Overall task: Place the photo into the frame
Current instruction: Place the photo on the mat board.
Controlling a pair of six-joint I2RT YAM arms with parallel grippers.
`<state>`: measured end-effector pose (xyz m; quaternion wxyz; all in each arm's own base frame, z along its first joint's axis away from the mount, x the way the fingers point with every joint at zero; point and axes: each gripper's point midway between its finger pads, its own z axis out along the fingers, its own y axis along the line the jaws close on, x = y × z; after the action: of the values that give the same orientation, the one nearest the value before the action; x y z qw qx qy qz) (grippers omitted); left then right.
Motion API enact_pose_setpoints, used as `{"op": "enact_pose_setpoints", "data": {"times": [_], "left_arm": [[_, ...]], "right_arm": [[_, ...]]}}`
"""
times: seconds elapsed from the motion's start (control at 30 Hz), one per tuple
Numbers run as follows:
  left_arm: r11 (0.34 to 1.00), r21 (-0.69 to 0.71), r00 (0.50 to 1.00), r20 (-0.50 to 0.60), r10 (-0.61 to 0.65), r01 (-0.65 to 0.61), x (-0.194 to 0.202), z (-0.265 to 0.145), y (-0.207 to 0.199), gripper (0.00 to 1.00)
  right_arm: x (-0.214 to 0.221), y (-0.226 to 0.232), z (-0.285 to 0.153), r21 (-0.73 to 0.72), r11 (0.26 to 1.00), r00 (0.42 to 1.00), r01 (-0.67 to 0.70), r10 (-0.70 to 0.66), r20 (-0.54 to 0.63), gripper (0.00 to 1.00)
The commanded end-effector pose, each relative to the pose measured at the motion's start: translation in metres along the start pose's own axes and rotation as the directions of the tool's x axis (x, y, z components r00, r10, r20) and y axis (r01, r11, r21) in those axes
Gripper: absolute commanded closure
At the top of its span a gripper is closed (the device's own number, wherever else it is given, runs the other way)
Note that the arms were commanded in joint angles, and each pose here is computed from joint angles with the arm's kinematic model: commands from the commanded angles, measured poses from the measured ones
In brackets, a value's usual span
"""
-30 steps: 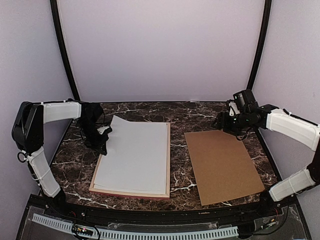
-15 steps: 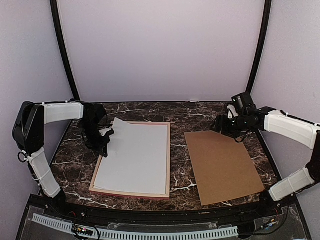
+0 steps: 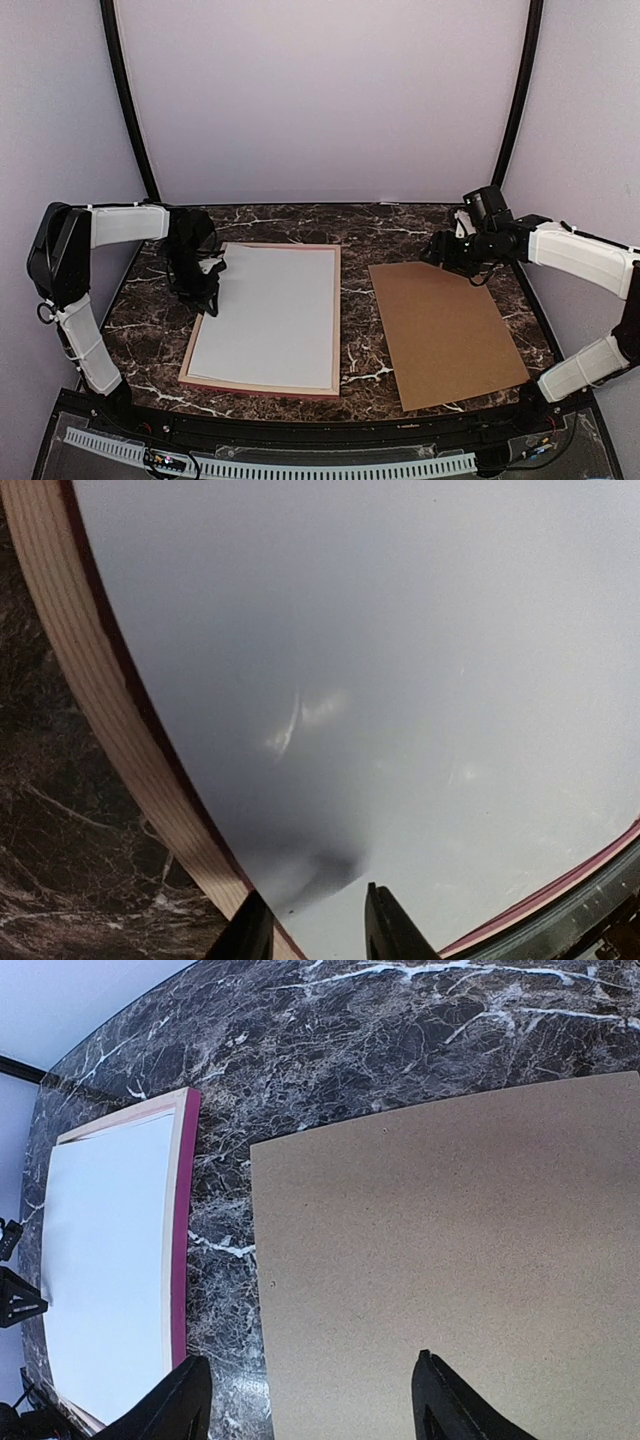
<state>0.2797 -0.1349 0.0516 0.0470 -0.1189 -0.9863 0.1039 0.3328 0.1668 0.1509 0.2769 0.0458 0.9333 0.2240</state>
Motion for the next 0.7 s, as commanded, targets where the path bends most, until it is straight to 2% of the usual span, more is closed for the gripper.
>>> {"op": "enact_pose_setpoints", "data": {"times": [0.0,0.1,0.27,0.43,0.6,0.67], "left_arm": [[0.999,-0.034,0.999,0.036,-0.005,0.006,-0.002,-0.012,0.001,0.64],[0.999,-0.037,0.998,0.06,-0.004,0.006,-0.004,-0.018,0.001,0.57],[0.998,-0.061,0.997,0.078,-0.01,0.015,-0.005,-0.025,0.003,0.53],[0.995,-0.095,0.986,0.164,-0.007,0.022,-0.013,-0.05,0.003,0.45],[1.0,-0.031,0.953,0.303,0.008,0.001,-0.029,-0.081,-0.028,0.4],[0.999,0.035,0.939,0.342,0.021,-0.035,-0.033,-0.089,-0.053,0.4]], "right_arm": [[-0.003,0.002,0.002,-0.018,1.0,1.0,0.003,-0.003,0.017,0.3],[-0.002,0.001,0.002,-0.017,1.0,1.0,0.002,-0.002,0.015,0.3],[0.0,-0.001,0.003,-0.013,1.0,1.0,0.001,-0.001,0.013,0.3],[0.003,-0.012,0.002,0.04,0.999,1.0,0.018,-0.018,0.014,0.3],[0.003,-0.039,-0.005,0.17,0.984,0.998,0.047,-0.052,0.03,0.25],[0.002,-0.054,-0.008,0.227,0.973,0.998,0.047,-0.057,0.036,0.2]]}}
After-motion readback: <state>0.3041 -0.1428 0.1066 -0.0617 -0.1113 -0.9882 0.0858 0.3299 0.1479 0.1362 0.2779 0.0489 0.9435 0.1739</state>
